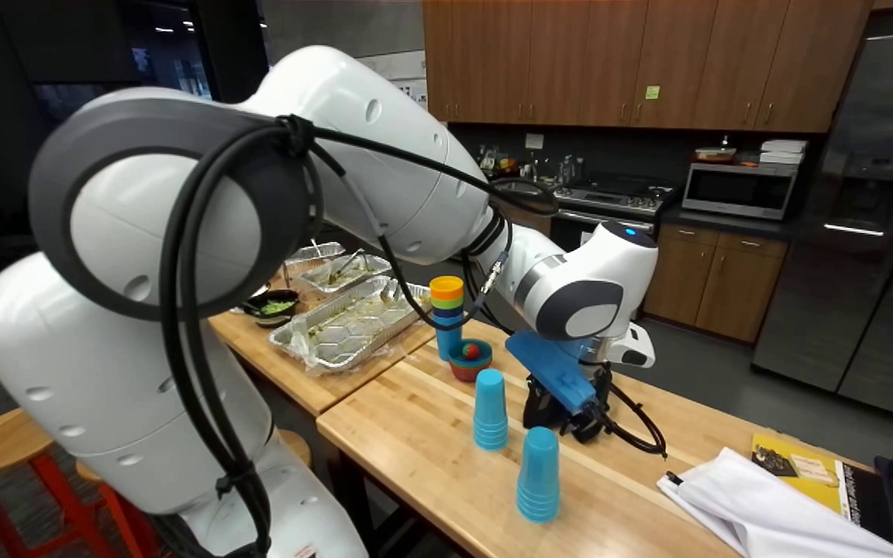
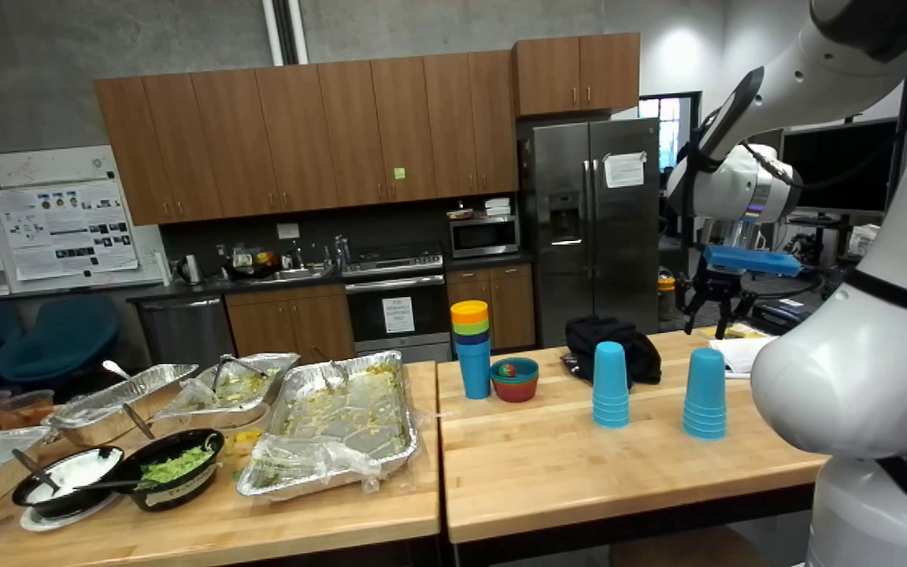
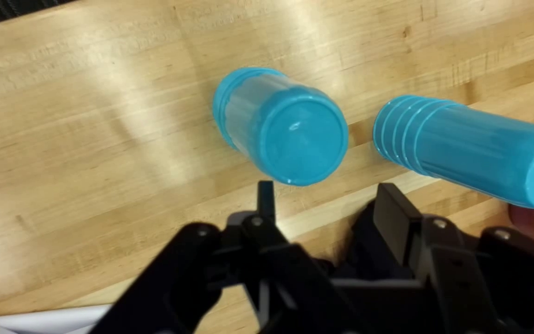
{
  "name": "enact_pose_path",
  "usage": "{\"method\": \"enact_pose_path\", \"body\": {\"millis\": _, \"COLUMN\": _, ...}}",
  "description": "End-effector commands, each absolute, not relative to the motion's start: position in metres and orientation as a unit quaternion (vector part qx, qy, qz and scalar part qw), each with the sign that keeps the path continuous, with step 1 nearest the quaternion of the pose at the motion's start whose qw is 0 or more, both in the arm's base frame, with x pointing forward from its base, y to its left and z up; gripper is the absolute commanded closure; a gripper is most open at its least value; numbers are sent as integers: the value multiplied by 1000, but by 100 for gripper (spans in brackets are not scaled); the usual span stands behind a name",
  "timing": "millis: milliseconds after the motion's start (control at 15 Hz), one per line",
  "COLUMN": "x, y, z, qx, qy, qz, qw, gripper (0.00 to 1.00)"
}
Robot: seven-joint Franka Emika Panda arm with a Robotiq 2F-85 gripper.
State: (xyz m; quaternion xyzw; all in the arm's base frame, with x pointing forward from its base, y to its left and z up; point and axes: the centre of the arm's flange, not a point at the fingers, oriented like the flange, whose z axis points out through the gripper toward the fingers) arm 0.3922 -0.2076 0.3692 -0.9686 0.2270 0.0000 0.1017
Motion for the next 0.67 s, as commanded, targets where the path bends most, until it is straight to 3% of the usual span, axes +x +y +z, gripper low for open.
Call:
{"method": "enact_pose_path", "body": {"millis": 0, "x": 391, "y": -205, "z": 372, "qx": -967, "qy": 234, "qz": -4, "qw": 104, "gripper": 16}}
{"method": "enact_pose_path", "body": {"millis": 67, "x": 392, "y": -204, "z": 373, "qx": -967, "qy": 234, "qz": -7, "qw": 102, "gripper": 66}}
{"method": "enact_pose_path", "body": {"millis": 133, "x": 394, "y": -203, "z": 376, "qx": -965, "qy": 243, "qz": -5, "qw": 103, "gripper": 66}}
{"method": "enact_pose_path", "body": {"millis": 200, "x": 393, "y": -207, "z": 369, "qx": -968, "qy": 231, "qz": 0, "qw": 101, "gripper": 16}}
{"method": "enact_pose_path", "body": {"millis": 267, "x": 393, "y": -207, "z": 369, "qx": -968, "qy": 231, "qz": 0, "qw": 101, "gripper": 41}}
{"method": "enact_pose_path", "body": {"millis": 600, "x": 393, "y": -207, "z": 369, "qx": -968, "qy": 231, "qz": 1, "qw": 101, "gripper": 41}}
